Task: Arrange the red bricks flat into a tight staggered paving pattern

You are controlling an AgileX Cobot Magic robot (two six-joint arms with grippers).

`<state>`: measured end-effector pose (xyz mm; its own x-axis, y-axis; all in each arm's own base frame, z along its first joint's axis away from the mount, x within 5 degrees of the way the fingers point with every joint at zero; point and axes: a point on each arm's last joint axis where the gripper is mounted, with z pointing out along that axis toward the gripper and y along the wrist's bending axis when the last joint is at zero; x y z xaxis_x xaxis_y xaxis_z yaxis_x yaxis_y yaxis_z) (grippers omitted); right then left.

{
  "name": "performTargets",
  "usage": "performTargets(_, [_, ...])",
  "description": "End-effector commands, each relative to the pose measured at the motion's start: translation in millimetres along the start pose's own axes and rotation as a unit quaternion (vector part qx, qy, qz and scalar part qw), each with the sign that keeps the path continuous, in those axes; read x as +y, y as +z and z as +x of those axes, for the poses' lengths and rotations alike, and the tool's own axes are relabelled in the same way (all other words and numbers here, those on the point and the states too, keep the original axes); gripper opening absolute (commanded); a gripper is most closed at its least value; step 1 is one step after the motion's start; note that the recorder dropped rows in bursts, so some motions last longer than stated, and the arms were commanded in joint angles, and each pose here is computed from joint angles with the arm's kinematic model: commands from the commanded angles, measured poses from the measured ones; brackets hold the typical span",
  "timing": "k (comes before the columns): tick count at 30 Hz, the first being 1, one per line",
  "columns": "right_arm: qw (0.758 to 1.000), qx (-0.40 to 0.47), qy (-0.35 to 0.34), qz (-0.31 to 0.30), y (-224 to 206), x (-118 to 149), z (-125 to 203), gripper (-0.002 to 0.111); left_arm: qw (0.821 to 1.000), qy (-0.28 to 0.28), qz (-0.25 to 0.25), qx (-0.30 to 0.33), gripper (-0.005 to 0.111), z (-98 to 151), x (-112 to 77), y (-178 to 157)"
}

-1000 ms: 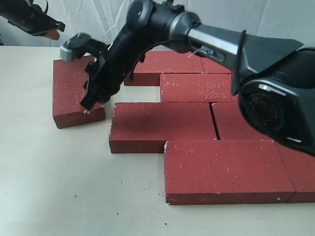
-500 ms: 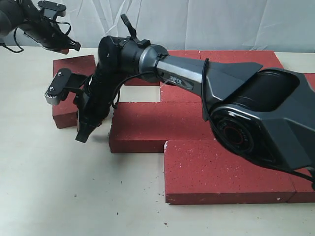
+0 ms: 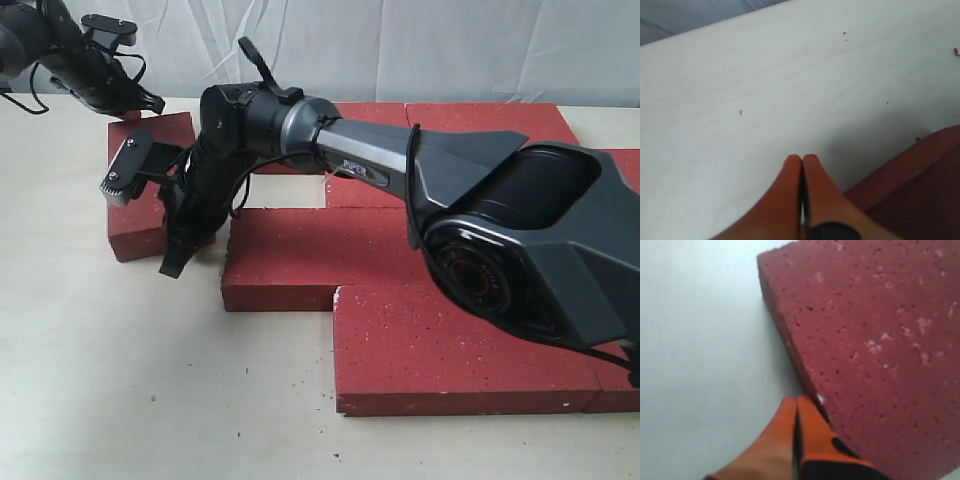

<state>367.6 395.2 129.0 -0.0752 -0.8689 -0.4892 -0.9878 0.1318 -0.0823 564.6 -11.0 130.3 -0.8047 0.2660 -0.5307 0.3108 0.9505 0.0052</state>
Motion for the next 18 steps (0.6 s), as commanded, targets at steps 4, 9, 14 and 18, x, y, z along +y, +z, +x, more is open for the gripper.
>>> performTargets(4, [0.999,-0.012,-0.001,0.039,-3.0,-7.6,-2.8,-0.001,0.999,0.017,-0.010,0.038,0.000,6.6,2.0,-0.8])
performTargets(9, [0.996,-0.015,0.019,0.083,-4.0,-15.7,-3.0,-0.001,0.997,0.022,-0.014,0.068,0.000,11.8,7.6,-6.3])
performTargets(14, [0.991,0.008,0.022,0.133,-16.6,-24.1,-2.7,-0.001,0.995,0.009,-0.009,0.094,0.000,16.2,20.4,-21.6])
performTargets(18, [0.988,0.008,0.025,0.151,-28.8,-29.2,-4.7,-0.001,0.993,0.000,-0.003,0.118,0.000,18.4,28.1,-38.9])
